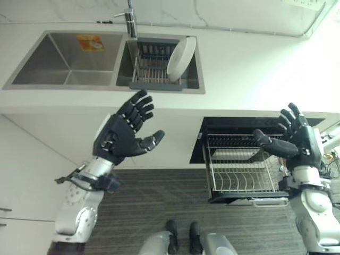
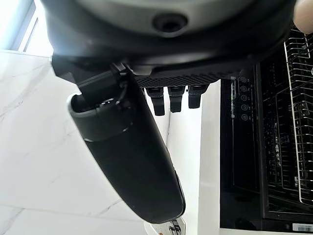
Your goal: Place the dishes in the dishwasher.
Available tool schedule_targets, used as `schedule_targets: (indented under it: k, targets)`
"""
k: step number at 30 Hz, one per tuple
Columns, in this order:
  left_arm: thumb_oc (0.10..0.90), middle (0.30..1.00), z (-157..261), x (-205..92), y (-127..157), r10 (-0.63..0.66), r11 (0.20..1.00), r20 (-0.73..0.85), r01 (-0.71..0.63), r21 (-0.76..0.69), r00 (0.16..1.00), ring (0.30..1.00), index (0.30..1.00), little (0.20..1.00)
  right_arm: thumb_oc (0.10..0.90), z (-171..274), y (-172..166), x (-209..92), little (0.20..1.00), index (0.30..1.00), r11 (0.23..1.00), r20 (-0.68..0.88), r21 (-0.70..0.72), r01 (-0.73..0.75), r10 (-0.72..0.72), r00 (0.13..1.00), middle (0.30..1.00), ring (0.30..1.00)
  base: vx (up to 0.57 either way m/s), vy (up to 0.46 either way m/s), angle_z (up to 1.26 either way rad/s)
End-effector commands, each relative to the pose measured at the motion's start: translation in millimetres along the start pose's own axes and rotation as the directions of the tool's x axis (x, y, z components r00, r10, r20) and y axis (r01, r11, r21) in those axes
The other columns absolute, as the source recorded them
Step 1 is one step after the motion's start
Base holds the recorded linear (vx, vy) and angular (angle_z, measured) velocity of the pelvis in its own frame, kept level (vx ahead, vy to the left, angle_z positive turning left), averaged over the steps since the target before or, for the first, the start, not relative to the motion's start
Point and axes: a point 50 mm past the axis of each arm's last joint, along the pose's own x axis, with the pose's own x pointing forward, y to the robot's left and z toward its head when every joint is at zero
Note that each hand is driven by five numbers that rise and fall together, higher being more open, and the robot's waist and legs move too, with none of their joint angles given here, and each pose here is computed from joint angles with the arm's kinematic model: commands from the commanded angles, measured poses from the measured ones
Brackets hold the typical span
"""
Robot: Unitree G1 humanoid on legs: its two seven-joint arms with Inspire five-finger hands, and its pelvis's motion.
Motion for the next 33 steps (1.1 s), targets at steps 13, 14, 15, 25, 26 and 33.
schedule_targets:
  k: [13, 14, 15, 25, 26, 33]
  targets:
    - [0.800, 0.900, 59, 13, -25, -0.051, 0.997, 0.442, 0.069, -0.026, 0.896, 0.900, 0.900, 0.900, 0.800, 51, -5, 28, 0.900, 0.900, 0.999, 0.265, -0.024, 0.025, -0.018, 0.964, 0.900, 0.900, 0.09, -0.036, 0.07]
    - [0.800, 0.900, 61, 11, -24, -0.041, 0.998, 0.453, 0.059, -0.024, 0.890, 0.900, 0.900, 0.900, 0.800, 53, -3, 29, 0.900, 0.900, 0.999, 0.273, -0.030, 0.016, -0.007, 0.962, 0.900, 0.900, 0.08, 0.251, 0.15]
    - [0.800, 0.900, 62, 10, -22, -0.029, 0.999, 0.463, 0.045, -0.022, 0.886, 0.900, 0.900, 0.900, 0.800, 54, -1, 29, 0.900, 0.900, 0.999, 0.279, -0.036, 0.005, 0.006, 0.960, 0.900, 0.900, 0.11, 0.284, -0.07]
    - [0.800, 0.900, 62, 0, -18, -0.018, 1.000, 0.486, 0.025, -0.009, 0.874, 0.900, 0.900, 0.900, 0.800, 60, -7, 23, 0.900, 0.900, 0.998, 0.313, -0.050, -0.027, 0.042, 0.949, 0.900, 0.900, 0.19, 0.234, -0.45]
    - [0.800, 0.900, 63, 1, -17, -0.020, 1.000, 0.488, 0.023, 0.001, 0.873, 0.900, 0.900, 0.900, 0.800, 62, -5, 22, 0.900, 0.900, 0.997, 0.325, -0.065, -0.035, 0.054, 0.944, 0.900, 0.900, 0.21, 0.286, -0.09]
    - [0.800, 0.900, 78, 15, -24, -0.112, 0.994, 0.512, 0.093, 0.063, 0.852, 0.900, 0.900, 0.900, 0.800, 69, -2, 16, 0.900, 0.900, 1.000, 0.406, 0.009, 0.022, -0.023, 0.913, 0.900, 0.900, 0.17, 0.231, 0.10]
